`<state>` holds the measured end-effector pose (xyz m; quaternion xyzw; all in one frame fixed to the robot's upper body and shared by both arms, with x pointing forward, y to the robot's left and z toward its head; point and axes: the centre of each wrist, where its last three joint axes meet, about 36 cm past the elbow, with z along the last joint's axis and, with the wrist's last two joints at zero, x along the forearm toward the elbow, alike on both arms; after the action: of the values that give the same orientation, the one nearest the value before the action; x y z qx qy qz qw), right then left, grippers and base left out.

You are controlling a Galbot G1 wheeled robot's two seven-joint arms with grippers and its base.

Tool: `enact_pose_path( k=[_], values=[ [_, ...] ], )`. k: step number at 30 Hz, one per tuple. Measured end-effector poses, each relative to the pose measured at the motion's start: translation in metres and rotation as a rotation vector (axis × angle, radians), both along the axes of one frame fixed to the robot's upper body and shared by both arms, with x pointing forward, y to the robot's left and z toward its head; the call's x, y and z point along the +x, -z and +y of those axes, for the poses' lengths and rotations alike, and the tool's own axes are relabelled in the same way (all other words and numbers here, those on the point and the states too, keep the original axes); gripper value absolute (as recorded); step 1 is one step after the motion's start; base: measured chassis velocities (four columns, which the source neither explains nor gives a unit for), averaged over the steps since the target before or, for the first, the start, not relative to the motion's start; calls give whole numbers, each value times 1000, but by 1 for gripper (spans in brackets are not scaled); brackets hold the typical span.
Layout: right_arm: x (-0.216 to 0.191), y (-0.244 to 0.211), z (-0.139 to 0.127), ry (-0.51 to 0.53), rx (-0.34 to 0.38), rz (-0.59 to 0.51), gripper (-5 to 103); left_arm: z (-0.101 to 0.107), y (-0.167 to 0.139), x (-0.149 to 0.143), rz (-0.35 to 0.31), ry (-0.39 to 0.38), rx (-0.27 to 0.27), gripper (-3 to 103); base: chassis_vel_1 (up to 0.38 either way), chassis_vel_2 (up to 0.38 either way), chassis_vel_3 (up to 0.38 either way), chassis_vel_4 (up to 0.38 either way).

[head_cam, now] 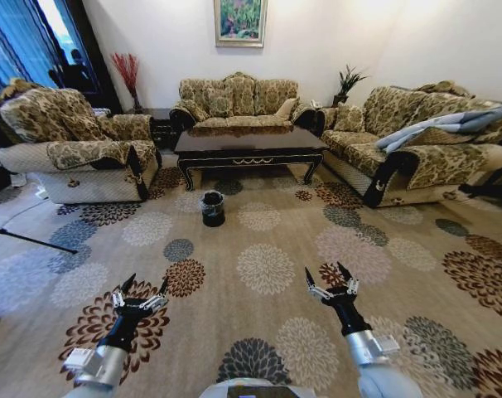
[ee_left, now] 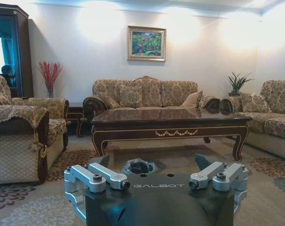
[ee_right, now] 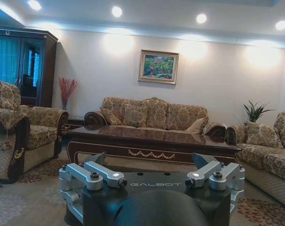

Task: Move to the front of the table and pick up the trash from the floor, then place it into the trash bin.

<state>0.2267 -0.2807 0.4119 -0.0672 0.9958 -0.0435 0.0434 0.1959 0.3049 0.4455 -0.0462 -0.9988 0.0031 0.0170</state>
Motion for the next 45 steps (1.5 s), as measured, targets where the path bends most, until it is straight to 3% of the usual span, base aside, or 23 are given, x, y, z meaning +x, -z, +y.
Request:
enact_pose_path(
  k=[45],
  values=[
    [0,0,0,0,0,0,100,0,0,0,0,0,0,100,0,0,0,0]
  ],
)
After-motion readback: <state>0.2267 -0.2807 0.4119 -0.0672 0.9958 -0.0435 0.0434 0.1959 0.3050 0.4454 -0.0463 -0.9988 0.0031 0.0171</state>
